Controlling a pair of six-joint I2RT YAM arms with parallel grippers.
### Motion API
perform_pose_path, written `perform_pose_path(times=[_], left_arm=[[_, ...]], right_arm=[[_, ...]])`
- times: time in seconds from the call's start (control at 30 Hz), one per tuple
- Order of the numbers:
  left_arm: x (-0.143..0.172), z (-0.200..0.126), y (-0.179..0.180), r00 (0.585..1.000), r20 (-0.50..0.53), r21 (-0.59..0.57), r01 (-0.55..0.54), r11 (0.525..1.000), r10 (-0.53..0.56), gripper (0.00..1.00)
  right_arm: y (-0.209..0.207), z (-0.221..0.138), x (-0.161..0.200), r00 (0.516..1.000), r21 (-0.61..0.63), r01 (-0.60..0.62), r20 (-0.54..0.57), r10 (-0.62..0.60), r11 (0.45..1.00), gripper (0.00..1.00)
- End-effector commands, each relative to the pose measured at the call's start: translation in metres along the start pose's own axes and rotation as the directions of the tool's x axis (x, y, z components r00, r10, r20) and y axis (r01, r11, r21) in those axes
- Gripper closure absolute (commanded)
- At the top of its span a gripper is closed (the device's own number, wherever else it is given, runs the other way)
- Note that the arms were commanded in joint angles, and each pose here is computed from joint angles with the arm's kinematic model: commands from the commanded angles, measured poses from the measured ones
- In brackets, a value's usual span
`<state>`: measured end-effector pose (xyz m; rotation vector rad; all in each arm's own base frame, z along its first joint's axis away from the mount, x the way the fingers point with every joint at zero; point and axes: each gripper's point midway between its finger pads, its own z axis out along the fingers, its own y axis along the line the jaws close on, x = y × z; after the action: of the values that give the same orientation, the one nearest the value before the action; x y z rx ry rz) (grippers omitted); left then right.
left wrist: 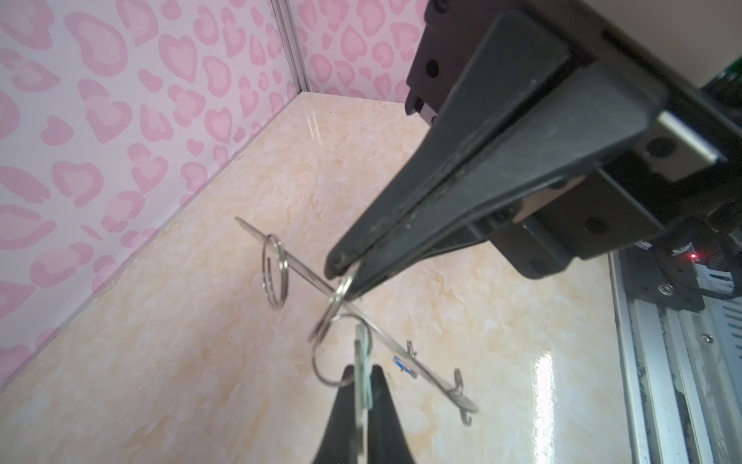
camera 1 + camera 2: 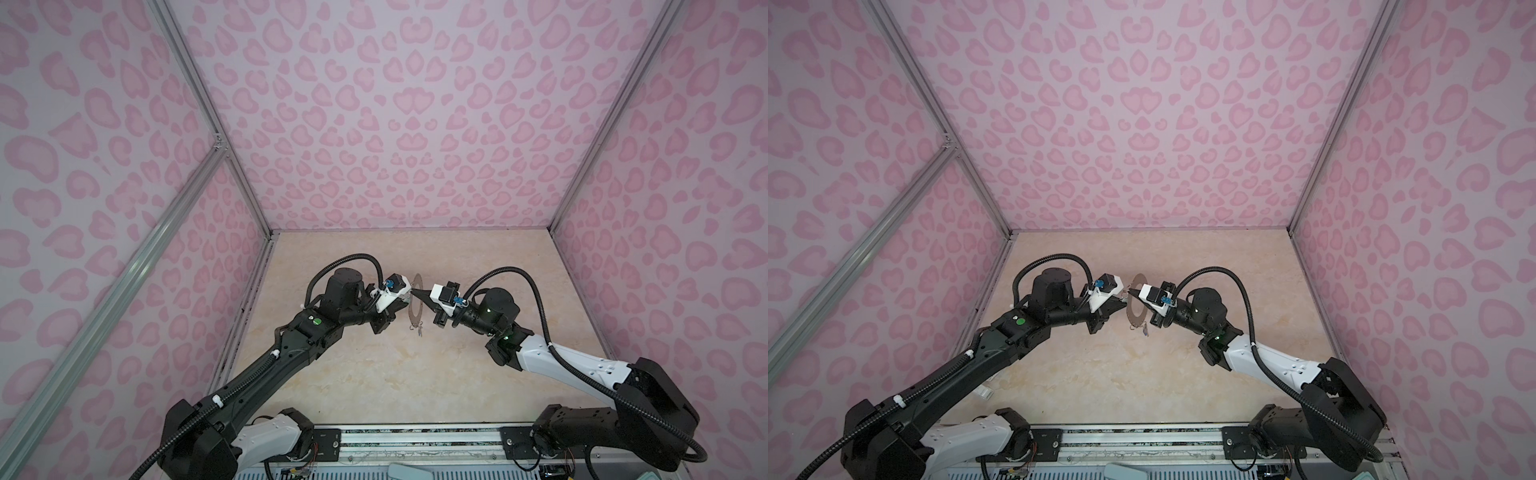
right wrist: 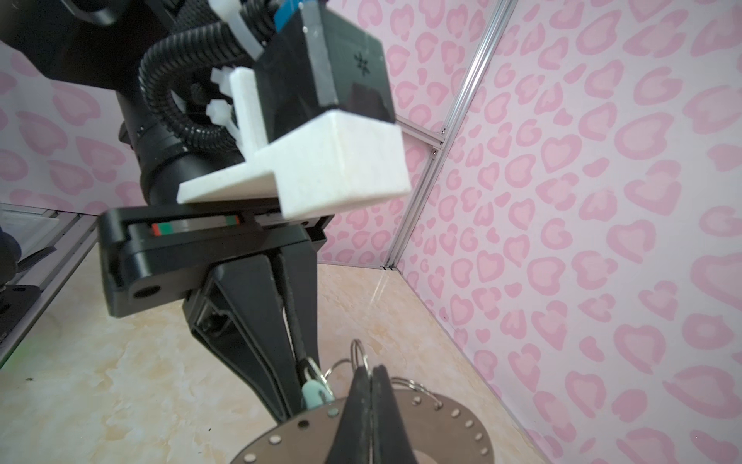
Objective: Attach keys to a key ring
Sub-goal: Insert the key into the keyring.
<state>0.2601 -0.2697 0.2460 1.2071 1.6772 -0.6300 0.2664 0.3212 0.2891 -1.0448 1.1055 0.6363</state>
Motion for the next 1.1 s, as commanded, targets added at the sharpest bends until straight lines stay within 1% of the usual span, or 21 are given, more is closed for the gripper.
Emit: perform_pose_path(times=[0.0, 0.3, 0.53, 0.87, 0.97, 1.07], left_arm=[[-0.009, -0.001, -0.003, 0.999, 0.029, 0.025, -0.040, 0.999, 0.039, 0.97], [-0.007, 0.002, -0.018, 0.998, 0.005, 0.136, -0.062, 0.989, 0.062, 0.97], [-0.009, 0.004, -0.021, 0.998, -0.009, 0.176, -0.066, 0.982, 0.069, 0.97], [-0.008, 0.009, -0.021, 0.997, -0.039, 0.214, -0.051, 0.976, 0.061, 0.97], [-0.008, 0.010, -0.019, 0.997, -0.049, 0.206, -0.053, 0.977, 0.065, 0.97], [-0.008, 0.009, -0.013, 0.995, -0.062, 0.171, -0.065, 0.983, 0.077, 0.97]], right_arm=[[-0.005, -0.004, -0.015, 0.997, 0.017, -0.002, 0.072, 0.001, 1.000, 1.00], [0.001, -0.010, -0.023, 0.992, -0.015, -0.004, 0.128, 0.006, 1.000, 1.00], [0.005, -0.010, -0.023, 0.990, -0.049, -0.016, 0.137, 0.023, 0.999, 1.00], [0.006, -0.010, -0.019, 0.993, -0.057, -0.018, 0.120, 0.024, 0.998, 1.00], [0.006, -0.010, -0.015, 0.994, -0.054, -0.021, 0.104, 0.026, 0.998, 1.00], [0.006, -0.010, -0.008, 0.998, -0.046, -0.017, 0.067, 0.020, 0.999, 1.00]])
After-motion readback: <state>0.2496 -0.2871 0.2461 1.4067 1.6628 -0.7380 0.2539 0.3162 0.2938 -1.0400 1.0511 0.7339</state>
